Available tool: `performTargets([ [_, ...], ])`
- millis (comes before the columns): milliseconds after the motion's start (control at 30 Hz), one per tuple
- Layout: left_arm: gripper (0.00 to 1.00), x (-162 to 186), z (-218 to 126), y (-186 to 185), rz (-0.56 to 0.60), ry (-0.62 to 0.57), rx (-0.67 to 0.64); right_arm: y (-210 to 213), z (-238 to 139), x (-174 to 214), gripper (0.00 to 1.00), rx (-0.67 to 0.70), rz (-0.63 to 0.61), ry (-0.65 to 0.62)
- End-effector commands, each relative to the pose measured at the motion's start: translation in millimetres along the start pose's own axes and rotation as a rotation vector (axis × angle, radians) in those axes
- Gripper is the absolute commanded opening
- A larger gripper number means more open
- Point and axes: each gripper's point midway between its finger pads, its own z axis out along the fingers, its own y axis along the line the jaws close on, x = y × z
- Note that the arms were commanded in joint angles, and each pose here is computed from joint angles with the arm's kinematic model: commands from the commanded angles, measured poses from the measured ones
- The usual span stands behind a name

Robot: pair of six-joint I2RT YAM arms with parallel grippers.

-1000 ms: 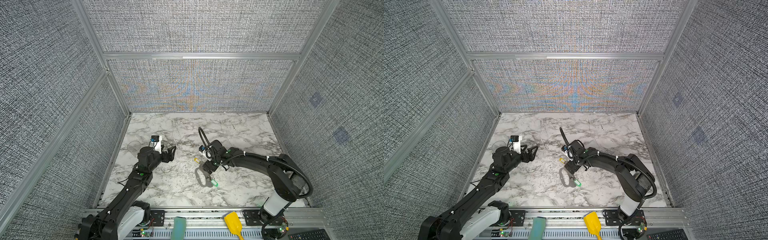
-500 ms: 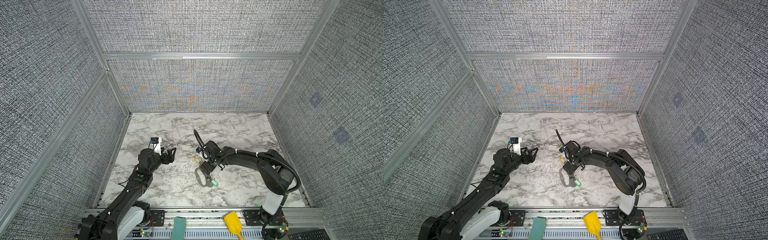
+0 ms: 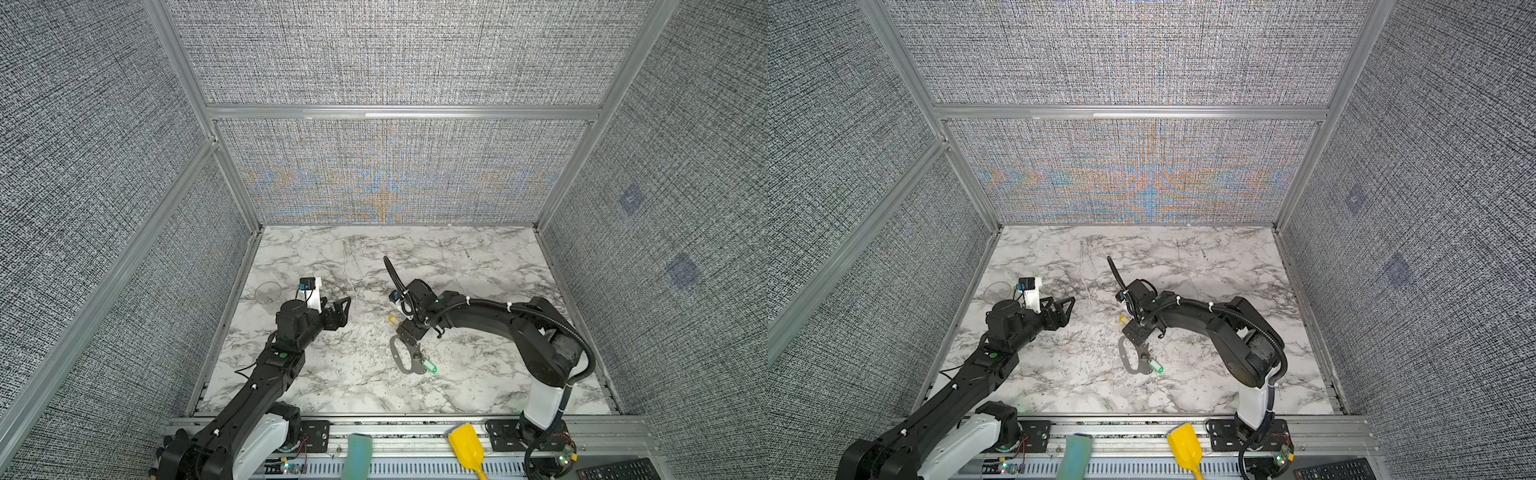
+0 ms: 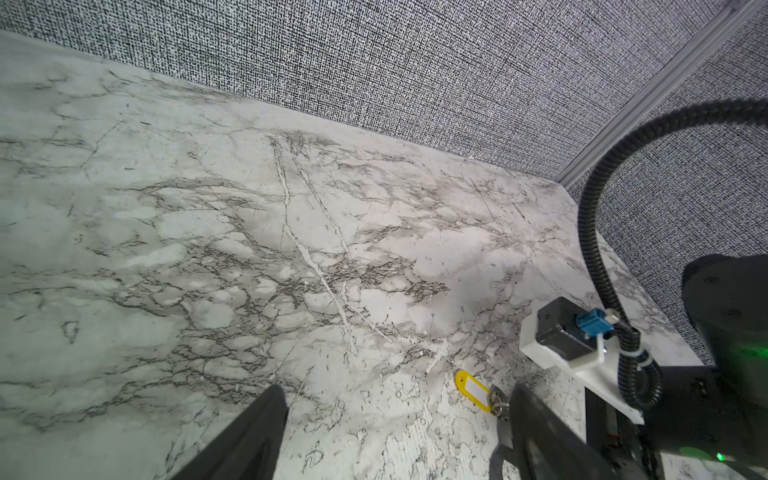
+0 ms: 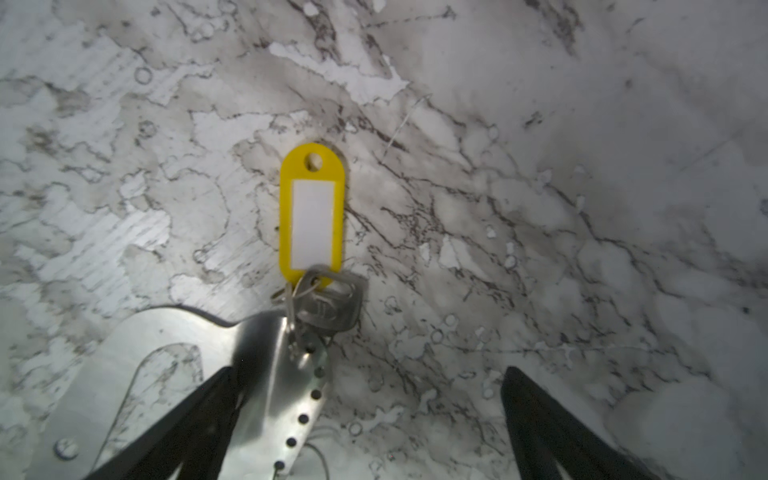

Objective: Remove the keys from the keyring
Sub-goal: 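Lower the right gripper and close it on the keyring's metal ring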

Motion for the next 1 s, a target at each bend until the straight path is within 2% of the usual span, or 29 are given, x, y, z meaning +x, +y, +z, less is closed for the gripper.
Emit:
performTargets([
  [0, 0.85, 3.9, -1.5, 1.5, 0.002, 0.014, -0.011, -21.4, -5.6, 14.6, 0.99, 0.113, -0.031, 0.057],
  [167, 0.86, 4.7, -2.7, 2.0, 0.004, 0.019, -0.016, 0.9, -31.0, -3.1, 0.96, -0.038, -0.050, -0.055],
  [267, 0.85, 3.5, -3.5, 1.1, 0.002, 0.016, -0.013, 9.2, -44.6, -11.2, 0.89, -0.099, -0.022, -0.113],
  [300, 0.85, 3.6, -3.8, 1.0, 0.002, 0.015, -0.013, 10.7, -45.9, -11.9, 0.85, -0.114, -0.008, -0.116],
  [367, 0.85, 2.2, -4.4, -0.1, 0.002, 0.010, -0.011, 15.2, -46.3, -13.2, 0.68, -0.151, 0.021, -0.117],
  [567, 0.85, 1.2, -5.8, -1.5, 0.006, 0.005, -0.007, 23.7, -30.2, -9.2, 0.41, -0.204, 0.055, -0.065],
  [767, 0.85, 4.3, -7.2, -0.1, 0.004, 0.006, -0.010, 29.9, -19.4, -12.7, 0.31, -0.240, 0.067, -0.051],
  [967, 0.85, 5.1, -9.0, 1.4, 0.008, -0.001, -0.017, 27.2, -12.2, -15.2, 0.27, -0.231, 0.078, -0.040],
])
